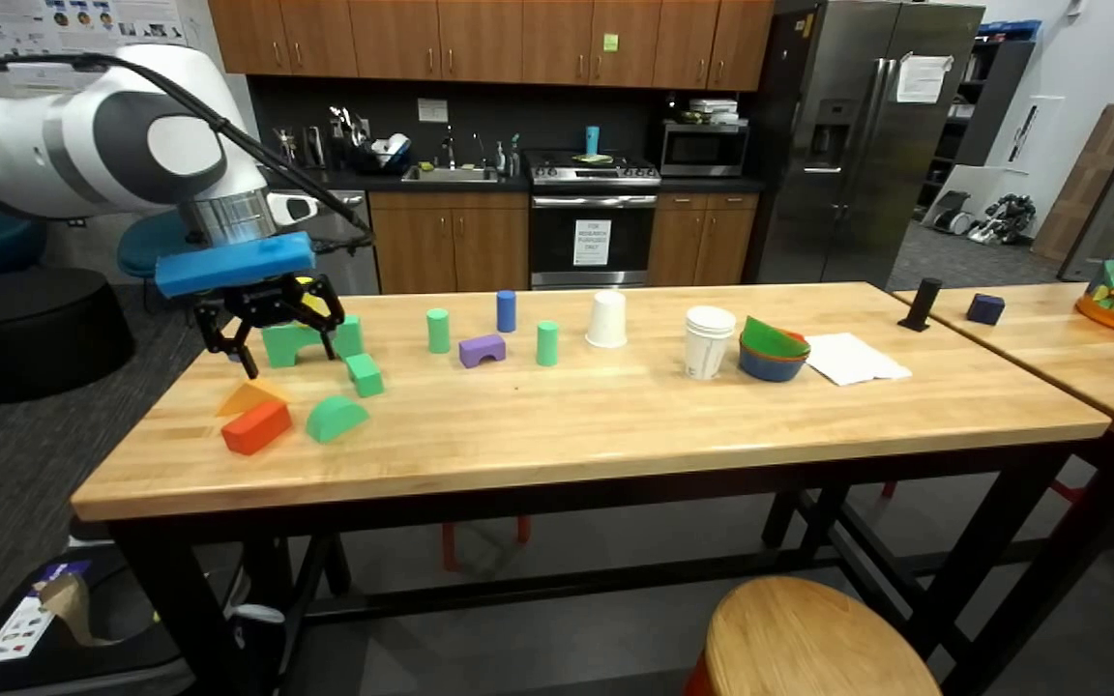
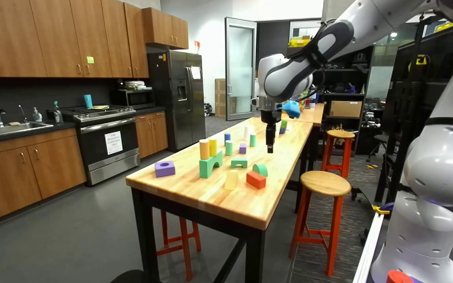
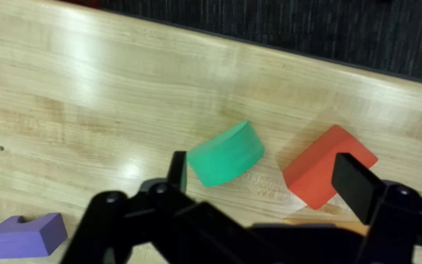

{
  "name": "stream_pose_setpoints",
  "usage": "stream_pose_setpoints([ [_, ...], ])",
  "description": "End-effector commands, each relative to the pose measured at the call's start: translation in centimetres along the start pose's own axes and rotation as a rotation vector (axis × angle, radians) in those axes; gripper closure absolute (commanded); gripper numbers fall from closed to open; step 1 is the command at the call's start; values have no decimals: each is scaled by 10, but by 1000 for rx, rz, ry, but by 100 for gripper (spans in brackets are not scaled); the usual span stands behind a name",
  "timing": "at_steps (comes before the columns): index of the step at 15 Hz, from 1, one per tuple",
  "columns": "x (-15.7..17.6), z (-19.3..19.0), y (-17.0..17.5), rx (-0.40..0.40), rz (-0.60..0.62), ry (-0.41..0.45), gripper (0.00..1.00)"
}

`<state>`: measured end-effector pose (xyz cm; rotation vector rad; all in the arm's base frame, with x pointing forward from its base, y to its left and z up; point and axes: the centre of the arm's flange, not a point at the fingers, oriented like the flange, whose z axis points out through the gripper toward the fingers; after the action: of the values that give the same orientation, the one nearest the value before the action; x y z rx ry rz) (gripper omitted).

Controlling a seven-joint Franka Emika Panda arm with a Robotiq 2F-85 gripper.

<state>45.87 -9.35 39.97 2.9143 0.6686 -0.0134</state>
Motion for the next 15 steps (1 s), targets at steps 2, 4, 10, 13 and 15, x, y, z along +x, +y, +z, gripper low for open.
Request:
stream_pose_setpoints([
  [2, 46, -2, 42, 0, -27, 9, 0],
  [4, 60, -5, 50, 7, -18, 20, 0],
  [10, 58, 2, 43, 9, -4, 23, 0],
  [13, 58, 1, 43, 9, -4, 24, 0],
  [15, 58, 1, 43, 9, -4, 23, 0],
])
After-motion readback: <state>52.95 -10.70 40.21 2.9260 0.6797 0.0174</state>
